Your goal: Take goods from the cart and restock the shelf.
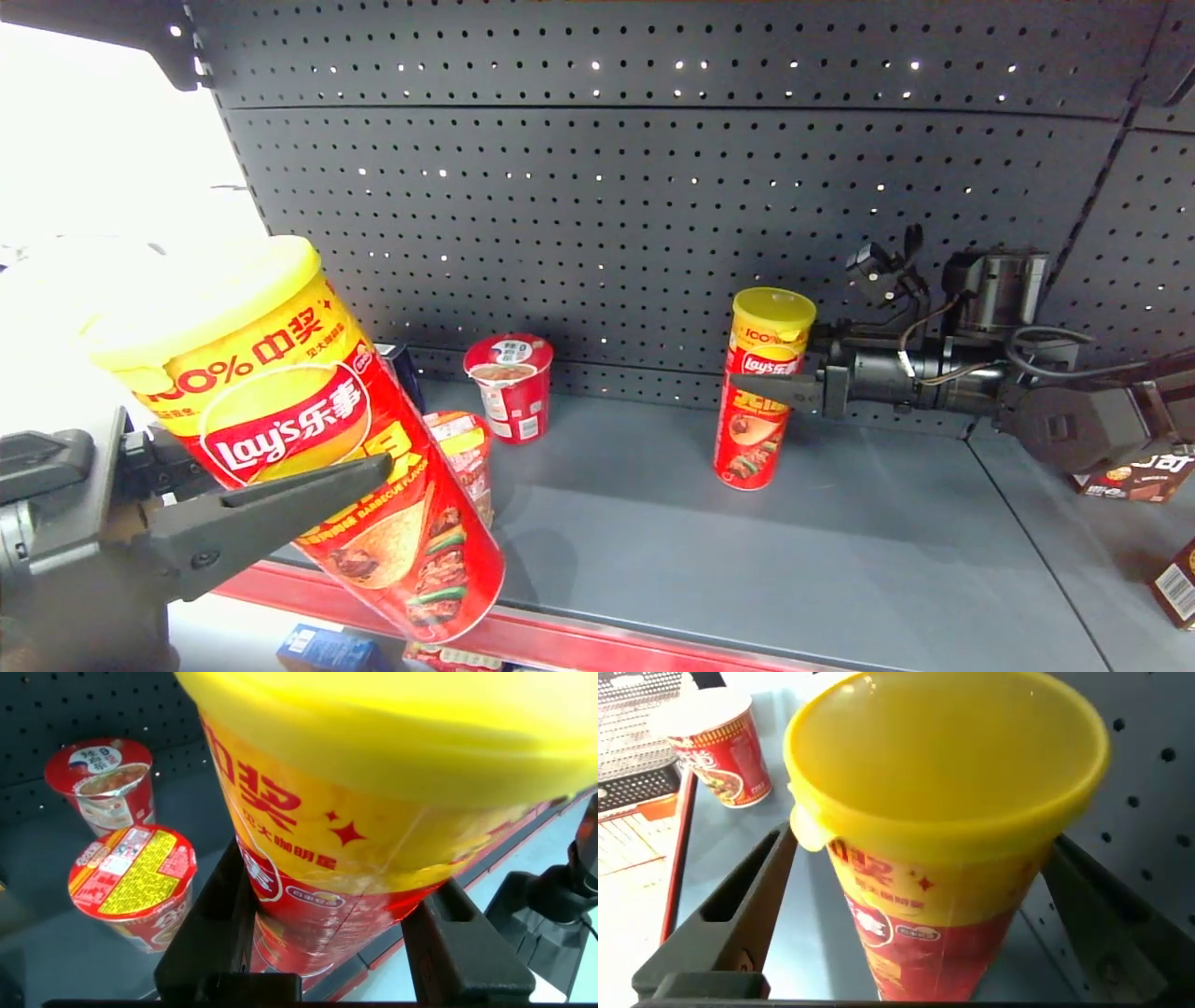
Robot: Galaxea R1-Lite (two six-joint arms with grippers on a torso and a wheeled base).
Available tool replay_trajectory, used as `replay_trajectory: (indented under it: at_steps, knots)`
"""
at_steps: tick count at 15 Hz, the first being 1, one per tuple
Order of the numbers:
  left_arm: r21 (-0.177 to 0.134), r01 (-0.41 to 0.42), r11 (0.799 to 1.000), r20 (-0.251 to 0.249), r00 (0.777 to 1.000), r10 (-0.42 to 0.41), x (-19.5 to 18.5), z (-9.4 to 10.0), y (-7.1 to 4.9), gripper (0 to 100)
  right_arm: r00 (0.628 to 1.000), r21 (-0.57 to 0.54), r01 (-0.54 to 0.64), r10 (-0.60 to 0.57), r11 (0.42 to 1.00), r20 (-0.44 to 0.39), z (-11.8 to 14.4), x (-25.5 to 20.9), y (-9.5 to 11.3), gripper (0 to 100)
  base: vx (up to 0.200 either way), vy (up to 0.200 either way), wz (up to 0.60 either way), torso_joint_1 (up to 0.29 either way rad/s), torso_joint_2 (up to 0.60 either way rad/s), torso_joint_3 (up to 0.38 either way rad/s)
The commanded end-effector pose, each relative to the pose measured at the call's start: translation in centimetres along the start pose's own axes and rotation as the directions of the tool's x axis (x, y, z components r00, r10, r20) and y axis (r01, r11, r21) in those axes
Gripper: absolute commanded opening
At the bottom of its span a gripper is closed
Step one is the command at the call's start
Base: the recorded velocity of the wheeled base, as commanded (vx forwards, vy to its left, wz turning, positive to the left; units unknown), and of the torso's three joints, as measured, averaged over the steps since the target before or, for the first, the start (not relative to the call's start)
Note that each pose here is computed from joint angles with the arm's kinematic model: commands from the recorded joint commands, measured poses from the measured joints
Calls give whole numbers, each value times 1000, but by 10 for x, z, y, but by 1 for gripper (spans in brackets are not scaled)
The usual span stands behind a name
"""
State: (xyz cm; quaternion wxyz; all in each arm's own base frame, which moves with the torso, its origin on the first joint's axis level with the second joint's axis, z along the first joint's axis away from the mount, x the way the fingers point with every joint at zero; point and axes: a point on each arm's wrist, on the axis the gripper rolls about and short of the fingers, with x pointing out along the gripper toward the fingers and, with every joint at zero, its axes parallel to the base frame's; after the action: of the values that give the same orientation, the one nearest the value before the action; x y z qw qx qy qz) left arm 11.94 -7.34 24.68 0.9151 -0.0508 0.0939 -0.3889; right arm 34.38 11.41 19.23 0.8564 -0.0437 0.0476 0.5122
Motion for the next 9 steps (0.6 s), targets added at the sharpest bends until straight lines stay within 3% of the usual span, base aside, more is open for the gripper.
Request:
replay_trajectory:
  at_steps: [1,3,4,9]
  knots:
    - [-3,1,1000,-8,1000,-1,1,-2,0,0,1000,-2,-4,4,1000,2,-2,3,0,100,0,0,0,0,0,0]
    - [-1,1,1000,-9,1000,-1,2,-2,1,0,1000,-5,-7,7,1000,3,-3,4,0,100,0,0,0,0,0,0]
    - [-2,1,1000,-11,1000,-1,2,-2,1,0,1000,-5,-1,1,1000,2,-4,6,-1,0,0,0,0,0,0,0]
    - [0,1,1000,-15,1000,-1,3,-3,1,0,999,-39,-3,4,999,34,11,-6,14,0,0,0,0,0,0,0]
